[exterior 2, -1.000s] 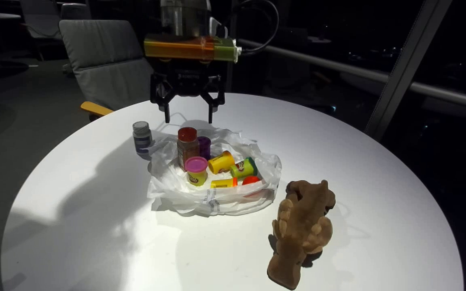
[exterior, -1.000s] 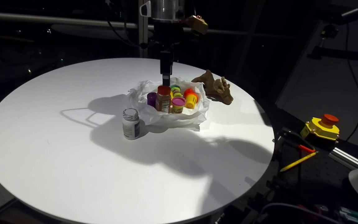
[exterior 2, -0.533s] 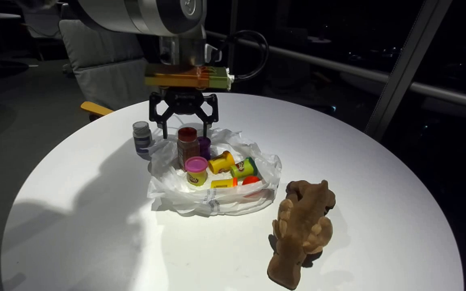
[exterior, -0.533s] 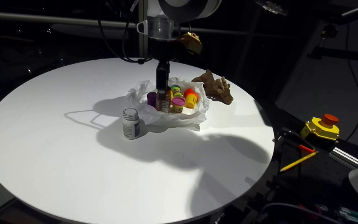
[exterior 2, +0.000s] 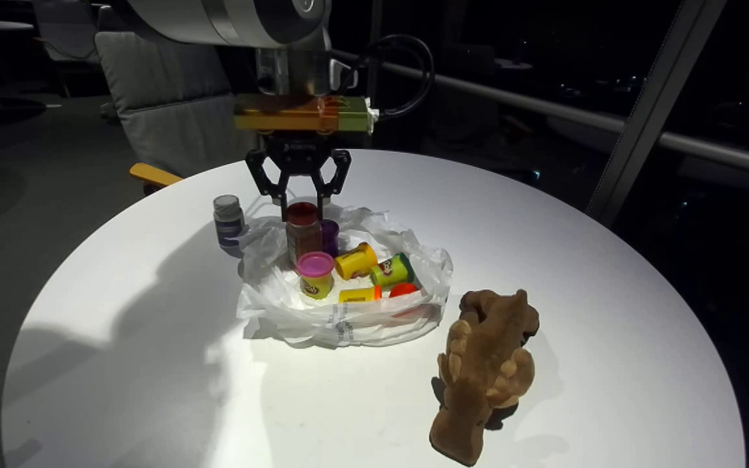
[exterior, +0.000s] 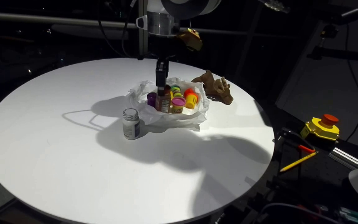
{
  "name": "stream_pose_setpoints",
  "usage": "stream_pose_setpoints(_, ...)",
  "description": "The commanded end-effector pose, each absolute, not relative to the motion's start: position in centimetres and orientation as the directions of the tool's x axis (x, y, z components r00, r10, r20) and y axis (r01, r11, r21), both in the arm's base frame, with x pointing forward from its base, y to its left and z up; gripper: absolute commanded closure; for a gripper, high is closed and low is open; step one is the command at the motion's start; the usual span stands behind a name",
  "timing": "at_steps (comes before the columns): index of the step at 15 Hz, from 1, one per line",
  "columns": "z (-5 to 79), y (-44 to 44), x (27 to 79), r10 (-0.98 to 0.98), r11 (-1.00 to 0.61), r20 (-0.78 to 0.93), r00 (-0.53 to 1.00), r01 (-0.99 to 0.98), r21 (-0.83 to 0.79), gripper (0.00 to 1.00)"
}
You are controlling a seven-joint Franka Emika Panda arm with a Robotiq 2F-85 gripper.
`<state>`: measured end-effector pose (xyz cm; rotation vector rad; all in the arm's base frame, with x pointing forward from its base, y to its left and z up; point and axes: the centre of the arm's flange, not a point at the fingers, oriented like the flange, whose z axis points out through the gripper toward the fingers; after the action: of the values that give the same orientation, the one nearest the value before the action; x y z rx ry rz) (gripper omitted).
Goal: Remove the contents in the plastic bag and put them on the table.
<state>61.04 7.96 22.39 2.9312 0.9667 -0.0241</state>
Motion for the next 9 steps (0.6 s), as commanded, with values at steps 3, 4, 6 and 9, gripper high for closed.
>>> stream_pose_setpoints(3, 28.5, 9.3, 59.0, 0.566, -0.816, 0.008, 0.824, 0.559, 0.149, 0.76)
stream_pose_setpoints(4, 30.1, 10.2, 58.2, 0.573, -0.811, 0.015, 0.819, 0.565, 0.154, 0.76)
stream_pose_setpoints(6, 32.5, 12.4, 56.1, 0.591, -0.796, 0.041, 0.806, 0.574, 0.194, 0.76)
stream_pose_setpoints(9, 34.0, 16.3, 52.5, 0.639, -0.755, 0.046, 0.768, 0.614, 0.229, 0.76)
